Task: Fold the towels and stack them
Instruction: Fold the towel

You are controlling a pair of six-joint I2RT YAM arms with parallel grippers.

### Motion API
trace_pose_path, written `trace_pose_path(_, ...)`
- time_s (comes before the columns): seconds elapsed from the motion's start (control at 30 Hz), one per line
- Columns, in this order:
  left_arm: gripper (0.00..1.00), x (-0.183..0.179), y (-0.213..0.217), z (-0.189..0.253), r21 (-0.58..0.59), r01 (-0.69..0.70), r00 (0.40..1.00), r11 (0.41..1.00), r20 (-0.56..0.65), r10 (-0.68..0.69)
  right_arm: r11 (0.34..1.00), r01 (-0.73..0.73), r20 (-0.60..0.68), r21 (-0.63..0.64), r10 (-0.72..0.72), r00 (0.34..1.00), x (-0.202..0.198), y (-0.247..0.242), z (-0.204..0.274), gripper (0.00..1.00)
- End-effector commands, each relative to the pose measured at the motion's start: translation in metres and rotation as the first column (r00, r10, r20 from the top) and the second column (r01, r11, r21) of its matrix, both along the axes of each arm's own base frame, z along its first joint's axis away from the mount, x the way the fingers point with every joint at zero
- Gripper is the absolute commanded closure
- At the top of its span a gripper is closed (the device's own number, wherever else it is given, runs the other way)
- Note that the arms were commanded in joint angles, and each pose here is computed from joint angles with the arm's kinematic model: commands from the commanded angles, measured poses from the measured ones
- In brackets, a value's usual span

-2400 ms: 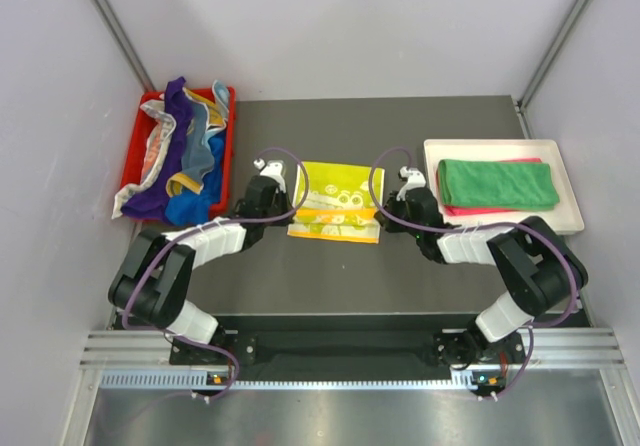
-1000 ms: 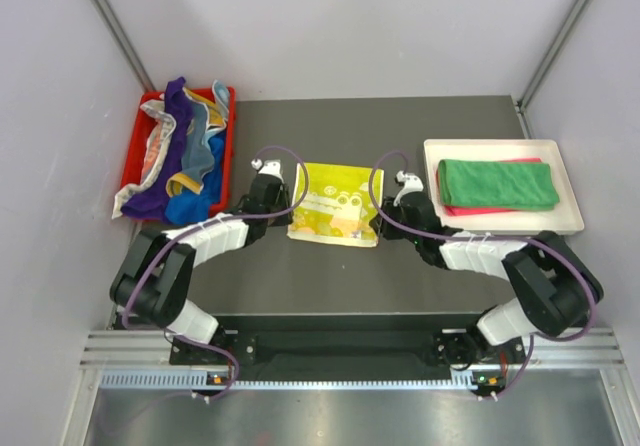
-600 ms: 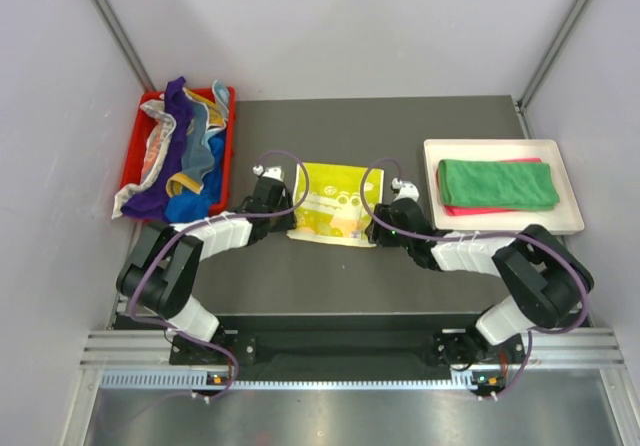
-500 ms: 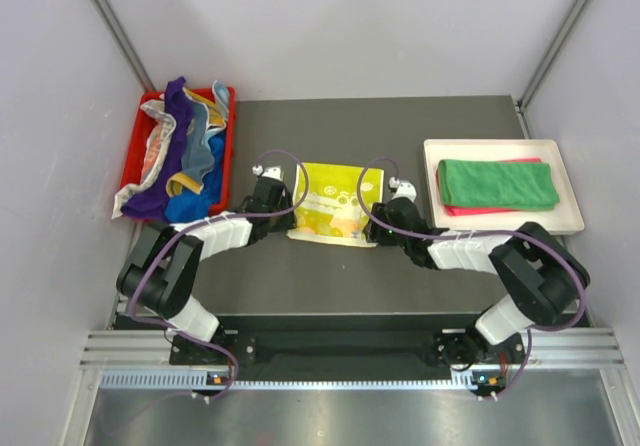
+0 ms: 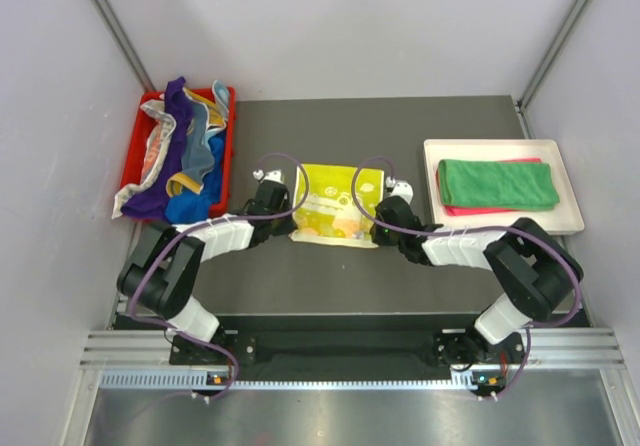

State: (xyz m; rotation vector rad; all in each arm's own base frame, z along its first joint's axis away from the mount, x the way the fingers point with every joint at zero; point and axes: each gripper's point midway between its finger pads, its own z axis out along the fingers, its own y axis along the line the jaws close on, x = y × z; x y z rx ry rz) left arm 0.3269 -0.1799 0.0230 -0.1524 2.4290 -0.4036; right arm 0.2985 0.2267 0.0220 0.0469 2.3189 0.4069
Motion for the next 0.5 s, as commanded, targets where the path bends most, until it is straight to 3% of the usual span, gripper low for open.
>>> trace_pose_path(0.0,1.00,-0.033,-0.001,-0.019,-0.009,0.018,0.994,1.000,-0.112,-0.018,0.995,-0.029,-0.097,-0.091,0.020,0.995,-0.023,-0.010,-0.021,0.88)
trace_pose_path(0.47,1.00,-0.106,0.007,0.011,-0.055,-0.034,0.992,0.998,-0.120,0.027,0.992,-0.103,-0.167,-0.075,0.089,0.982,-0.085,-0.031,-0.007,0.92)
